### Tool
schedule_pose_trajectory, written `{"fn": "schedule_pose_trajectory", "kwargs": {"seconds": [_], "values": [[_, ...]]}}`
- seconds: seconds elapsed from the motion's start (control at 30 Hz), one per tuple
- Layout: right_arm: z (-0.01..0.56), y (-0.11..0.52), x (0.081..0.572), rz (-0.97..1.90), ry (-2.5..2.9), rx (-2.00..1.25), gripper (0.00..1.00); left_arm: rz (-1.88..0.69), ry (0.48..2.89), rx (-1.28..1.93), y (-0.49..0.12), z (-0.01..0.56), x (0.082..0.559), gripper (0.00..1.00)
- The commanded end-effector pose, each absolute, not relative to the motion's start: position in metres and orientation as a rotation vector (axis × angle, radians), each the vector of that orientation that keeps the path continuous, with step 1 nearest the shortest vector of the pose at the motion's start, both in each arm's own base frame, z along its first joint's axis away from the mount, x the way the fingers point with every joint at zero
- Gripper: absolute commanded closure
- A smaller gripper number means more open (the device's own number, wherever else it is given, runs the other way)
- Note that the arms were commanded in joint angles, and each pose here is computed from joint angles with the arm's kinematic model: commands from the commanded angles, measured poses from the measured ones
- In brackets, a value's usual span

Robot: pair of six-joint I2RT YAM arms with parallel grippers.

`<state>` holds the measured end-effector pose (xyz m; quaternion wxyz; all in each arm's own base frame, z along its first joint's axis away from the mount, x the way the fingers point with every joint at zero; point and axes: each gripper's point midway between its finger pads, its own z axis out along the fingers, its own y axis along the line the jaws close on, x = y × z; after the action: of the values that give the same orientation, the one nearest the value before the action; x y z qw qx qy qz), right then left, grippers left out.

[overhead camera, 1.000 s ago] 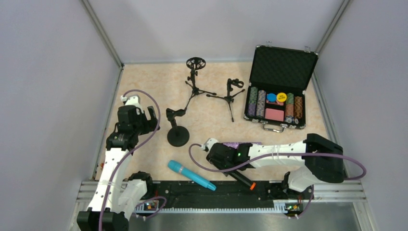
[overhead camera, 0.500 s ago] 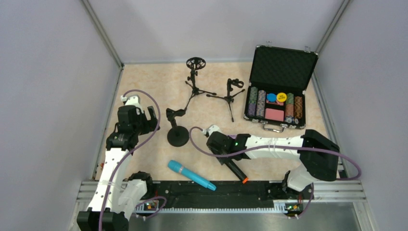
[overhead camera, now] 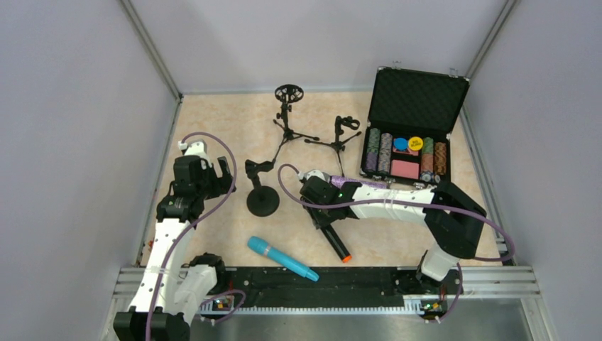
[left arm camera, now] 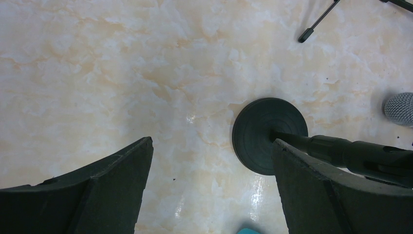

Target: Attach the microphones to the stand

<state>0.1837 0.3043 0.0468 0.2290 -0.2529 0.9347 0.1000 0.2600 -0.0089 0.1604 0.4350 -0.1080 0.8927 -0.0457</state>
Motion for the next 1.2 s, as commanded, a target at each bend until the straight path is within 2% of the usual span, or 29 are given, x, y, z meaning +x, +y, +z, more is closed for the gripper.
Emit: {"fn": "schedule_pose_trajectory", "kwargs": {"seconds": [0.0,0.2,0.37,0.43,0.6,0.9,1.17], "values": [[0.065,0.322,0.198,0.306,2.509,-0.704,0.56,-0.118,2.194,-0.264,-0.009,0.166,0.263,0.05],[0.069,0.312,0.205,0.211,2.457,-0.802,0.25,-0.118,2.196,-0.264,-0.009,0.165,0.263,0.04],[0.079,0.310,0.203,0.189,2.369,-0.947,0.05,-0.118,2.196,-0.264,-0.009,0.165,0.263,0.05],[0.081,0.310,0.201,0.184,2.334,-1.000,0.01,-0.118,2.196,-0.264,-0.009,0.165,0.263,0.05],[0.075,0.305,0.203,0.139,2.327,-1.022,0.02,-0.119,2.199,-0.264,-0.009,0.164,0.263,0.04],[0.058,0.288,0.206,0.103,2.390,-0.986,0.24,-0.123,2.200,-0.261,-0.010,0.164,0.263,0.05],[0.040,0.278,0.203,0.091,2.442,-0.989,0.33,-0.124,2.198,-0.261,-0.010,0.165,0.263,0.05]]}}
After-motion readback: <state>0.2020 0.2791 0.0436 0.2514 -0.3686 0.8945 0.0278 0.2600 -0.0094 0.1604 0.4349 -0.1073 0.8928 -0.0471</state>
